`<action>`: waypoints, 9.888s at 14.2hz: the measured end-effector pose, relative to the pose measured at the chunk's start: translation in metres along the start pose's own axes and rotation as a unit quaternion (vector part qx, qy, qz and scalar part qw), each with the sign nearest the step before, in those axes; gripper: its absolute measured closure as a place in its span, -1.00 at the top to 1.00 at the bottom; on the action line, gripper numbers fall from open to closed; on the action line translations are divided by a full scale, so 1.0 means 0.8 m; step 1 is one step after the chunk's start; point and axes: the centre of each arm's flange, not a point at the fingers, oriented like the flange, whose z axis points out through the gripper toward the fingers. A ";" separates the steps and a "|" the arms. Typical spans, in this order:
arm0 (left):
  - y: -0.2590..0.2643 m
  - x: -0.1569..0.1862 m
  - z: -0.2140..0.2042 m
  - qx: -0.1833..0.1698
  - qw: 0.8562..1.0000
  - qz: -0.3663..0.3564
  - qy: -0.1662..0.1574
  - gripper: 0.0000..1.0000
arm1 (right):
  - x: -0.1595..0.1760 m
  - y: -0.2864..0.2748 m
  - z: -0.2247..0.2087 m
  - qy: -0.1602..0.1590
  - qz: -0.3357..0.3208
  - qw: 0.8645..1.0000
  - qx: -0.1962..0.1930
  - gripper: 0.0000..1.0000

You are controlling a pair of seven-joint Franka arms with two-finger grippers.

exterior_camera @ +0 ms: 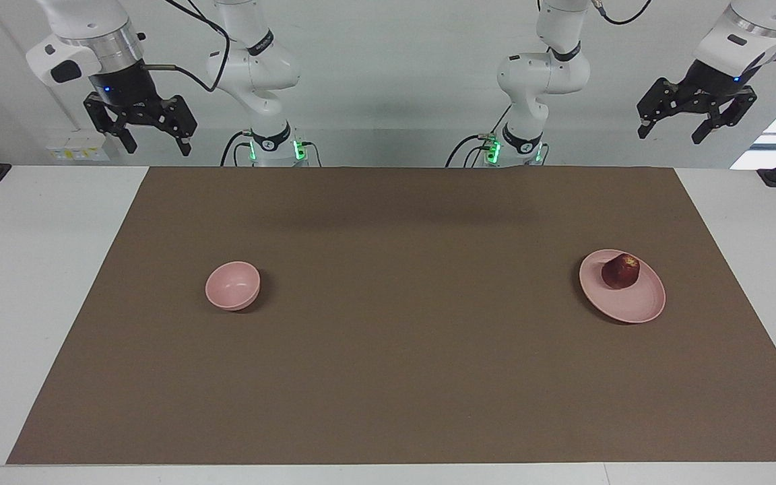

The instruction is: Move apple from plate to bowl

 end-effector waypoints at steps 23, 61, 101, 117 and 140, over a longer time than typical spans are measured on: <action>0.004 -0.002 0.011 -0.002 1.000 0.002 -0.011 1.00 | 0.000 0.000 0.000 0.000 0.000 1.000 0.000 1.00; -0.120 0.049 0.437 -0.015 0.992 -0.106 0.062 1.00 | 0.000 0.000 0.000 0.000 0.000 1.000 0.000 1.00; 0.358 0.054 0.268 -0.392 0.902 -0.157 0.090 0.42 | 0.070 -0.256 0.183 -0.207 0.423 0.847 0.248 1.00; 0.435 0.032 0.224 -0.439 0.853 -0.198 0.199 0.42 | 0.050 -0.342 0.203 -0.258 0.496 0.776 0.291 1.00; 0.434 0.033 0.220 -0.443 0.850 -0.207 0.198 0.53 | 0.047 -0.343 0.194 -0.280 0.492 0.764 0.309 0.58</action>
